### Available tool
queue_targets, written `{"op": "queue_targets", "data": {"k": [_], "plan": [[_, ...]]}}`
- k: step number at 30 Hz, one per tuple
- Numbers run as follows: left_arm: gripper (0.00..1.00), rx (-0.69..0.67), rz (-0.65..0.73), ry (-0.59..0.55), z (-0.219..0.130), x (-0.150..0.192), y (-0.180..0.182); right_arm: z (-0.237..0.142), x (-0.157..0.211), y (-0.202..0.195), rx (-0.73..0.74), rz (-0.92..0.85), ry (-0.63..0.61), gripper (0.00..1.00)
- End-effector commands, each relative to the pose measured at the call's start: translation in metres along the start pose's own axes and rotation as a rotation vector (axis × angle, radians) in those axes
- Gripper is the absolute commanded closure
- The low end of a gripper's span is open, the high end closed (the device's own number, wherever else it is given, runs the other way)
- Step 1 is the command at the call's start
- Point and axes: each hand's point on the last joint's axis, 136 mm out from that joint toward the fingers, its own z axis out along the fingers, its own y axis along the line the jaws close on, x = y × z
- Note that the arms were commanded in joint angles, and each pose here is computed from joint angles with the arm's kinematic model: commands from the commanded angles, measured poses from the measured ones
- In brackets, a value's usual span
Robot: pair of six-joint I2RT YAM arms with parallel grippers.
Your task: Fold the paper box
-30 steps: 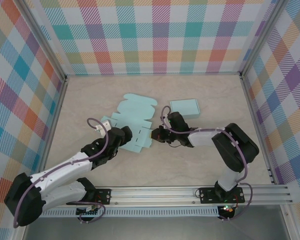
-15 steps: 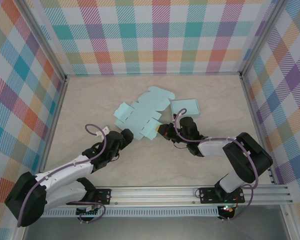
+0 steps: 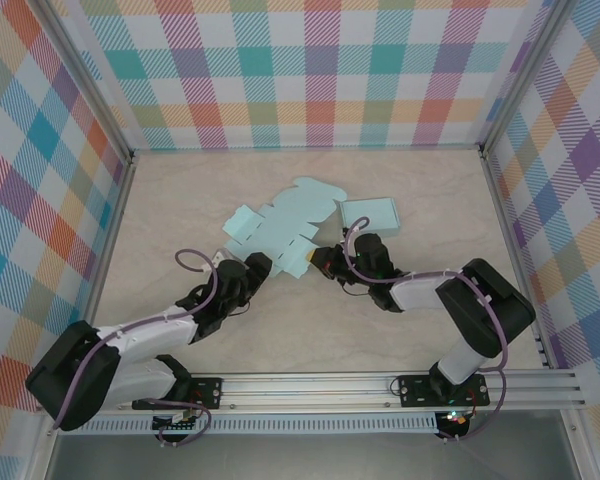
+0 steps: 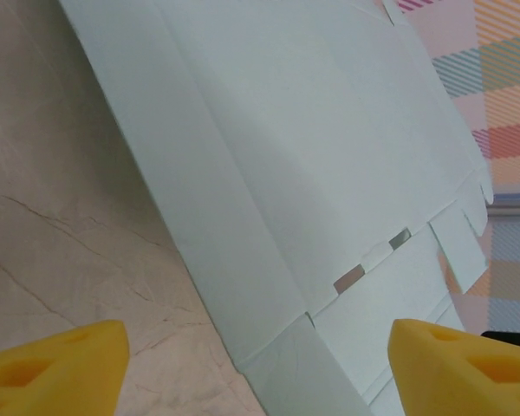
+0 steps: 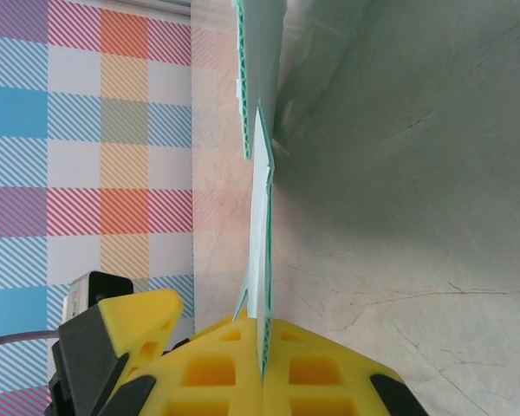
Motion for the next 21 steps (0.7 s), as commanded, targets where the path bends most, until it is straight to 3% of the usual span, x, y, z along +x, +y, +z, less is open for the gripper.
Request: {"op": "queue_targets", "data": {"k": [1,6,10,16,21], "plan": [[0.25,0.042,-0.047,0.003,0.008,-0.002,-0.012,0.007,-0.001,0.021,-0.076,-0.019,0.009,1.00],[0.43,0.018,-0.058,0.002,0.018,-0.001,-0.004,0.010,0.004,0.016,-0.065,-0.004,0.024,1.00],[0.66,-0.004,-0.036,-0.030,0.017,-0.008,-0.002,0.011,0.007,0.009,-0.046,0.003,0.035,1.00],[0.91,-0.046,0.036,-0.107,0.011,-0.024,-0.004,0.014,0.013,0.002,-0.037,0.016,0.055,1.00],[1.00,-0.085,0.132,-0.108,0.009,-0.027,-0.009,0.017,0.015,0.003,-0.051,0.014,0.067,1.00]]}}
